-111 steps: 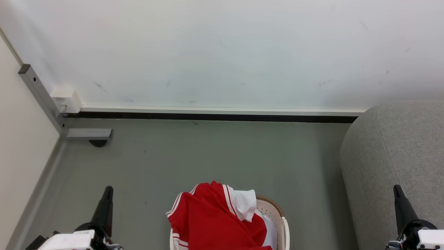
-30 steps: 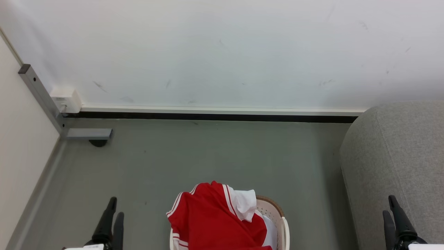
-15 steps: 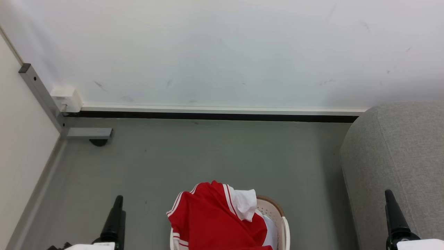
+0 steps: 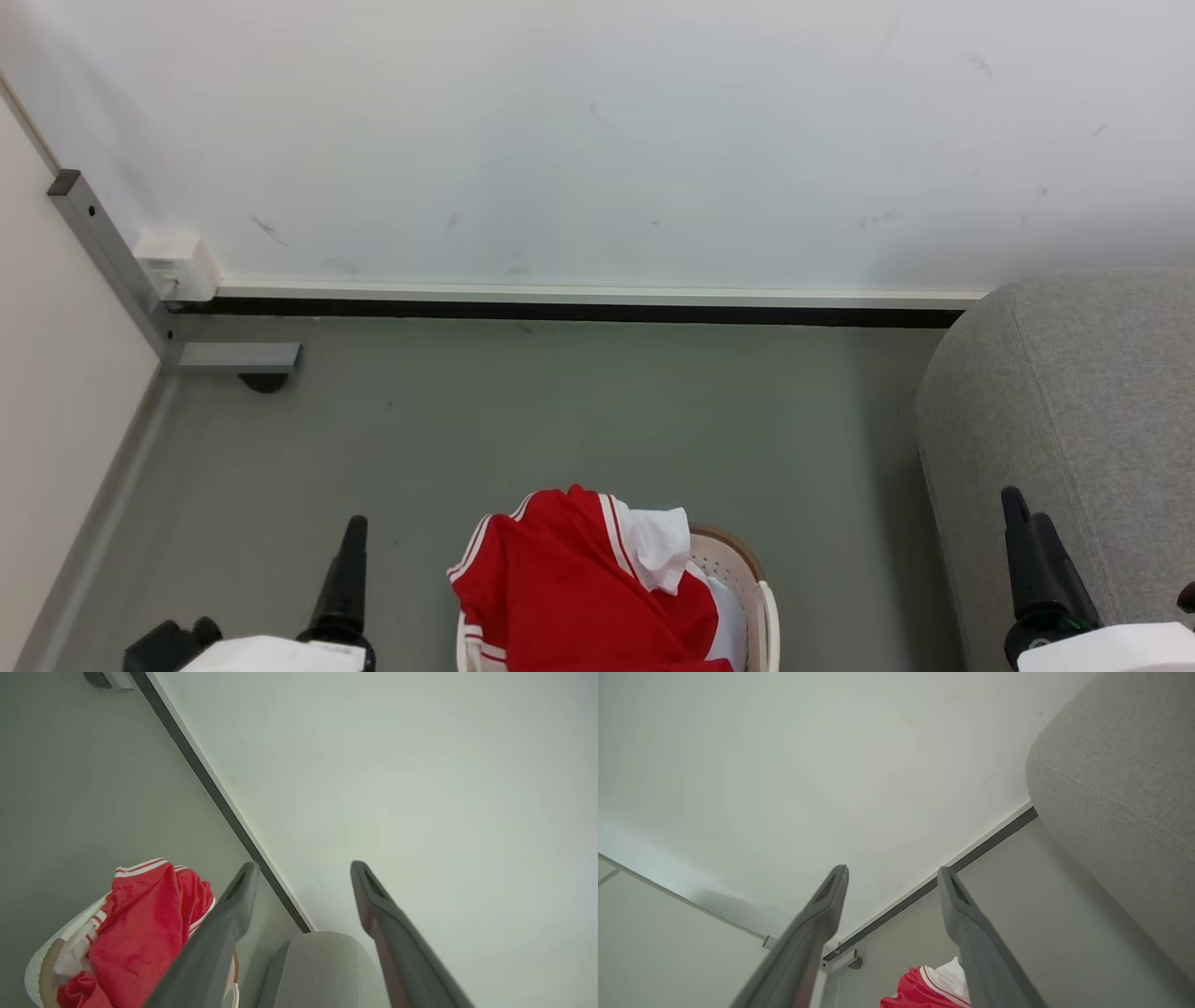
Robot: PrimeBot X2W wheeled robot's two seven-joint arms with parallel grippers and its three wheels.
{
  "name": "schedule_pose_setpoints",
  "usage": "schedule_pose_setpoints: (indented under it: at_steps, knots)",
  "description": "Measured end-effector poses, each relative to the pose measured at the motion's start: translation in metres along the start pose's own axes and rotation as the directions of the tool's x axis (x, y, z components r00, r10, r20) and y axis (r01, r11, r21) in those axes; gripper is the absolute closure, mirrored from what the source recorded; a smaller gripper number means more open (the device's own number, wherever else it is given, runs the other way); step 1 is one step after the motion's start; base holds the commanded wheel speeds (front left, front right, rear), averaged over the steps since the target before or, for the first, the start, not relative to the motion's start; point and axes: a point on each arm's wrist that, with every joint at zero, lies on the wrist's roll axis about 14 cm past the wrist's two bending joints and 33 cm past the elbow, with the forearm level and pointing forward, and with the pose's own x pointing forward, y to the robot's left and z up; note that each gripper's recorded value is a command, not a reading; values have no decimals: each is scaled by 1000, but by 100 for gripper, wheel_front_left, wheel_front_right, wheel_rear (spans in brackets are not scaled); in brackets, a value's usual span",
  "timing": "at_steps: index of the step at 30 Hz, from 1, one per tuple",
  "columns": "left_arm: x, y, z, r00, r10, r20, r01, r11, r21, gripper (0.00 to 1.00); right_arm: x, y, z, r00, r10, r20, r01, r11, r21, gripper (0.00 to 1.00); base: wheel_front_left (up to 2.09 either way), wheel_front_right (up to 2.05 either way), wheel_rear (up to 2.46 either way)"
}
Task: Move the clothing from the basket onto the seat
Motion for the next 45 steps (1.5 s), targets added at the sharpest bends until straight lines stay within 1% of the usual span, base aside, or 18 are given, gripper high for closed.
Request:
schedule_pose_setpoints:
  at_steps: [3, 7, 12, 16, 25, 38, 40, 45]
  knots:
    - [1, -4, -1, 1000, -8, 0, 8, 995, 98, 0, 0, 2, -1, 1000, 11, -9, -12, 997, -74, 0, 0, 0, 0]
    - [2, -8, -4, 1000, -15, -5, 16, 971, 237, 0, 0, 1, -8, 999, 18, -42, -24, 986, -163, 0, 0, 0, 0]
    - [1, -8, -7, 1000, -18, -7, 20, 937, 348, 0, 0, 0, -10, 998, 23, -56, -37, 966, -257, 0, 0, 0, 0]
    - [1, -8, -9, 1000, -25, -8, 26, 908, 419, 0, 0, 1, -10, 998, 33, -56, -49, 947, -318, 0, 0, 0, 0]
    - [1, -11, -8, 999, -40, 4, 32, 853, 522, 0, -1, 6, -11, 996, 57, -62, -78, 901, -427, 0, 0, 0, 0]
    - [1, -18, -8, 997, -78, 22, 46, 764, 644, 0, -2, 8, -10, 996, 76, -53, -93, 841, -534, 0, 0, 0, 0]
    - [2, -19, -8, 996, -82, 21, 48, 753, 656, 0, -2, 8, -10, 996, 78, -54, -95, 833, -544, 0, 0, 0, 0]
    - [2, -21, -9, 995, -96, 21, 54, 714, 698, 0, -2, 8, -8, 996, 82, -42, -92, 822, -562, 0, 0, 0, 0]
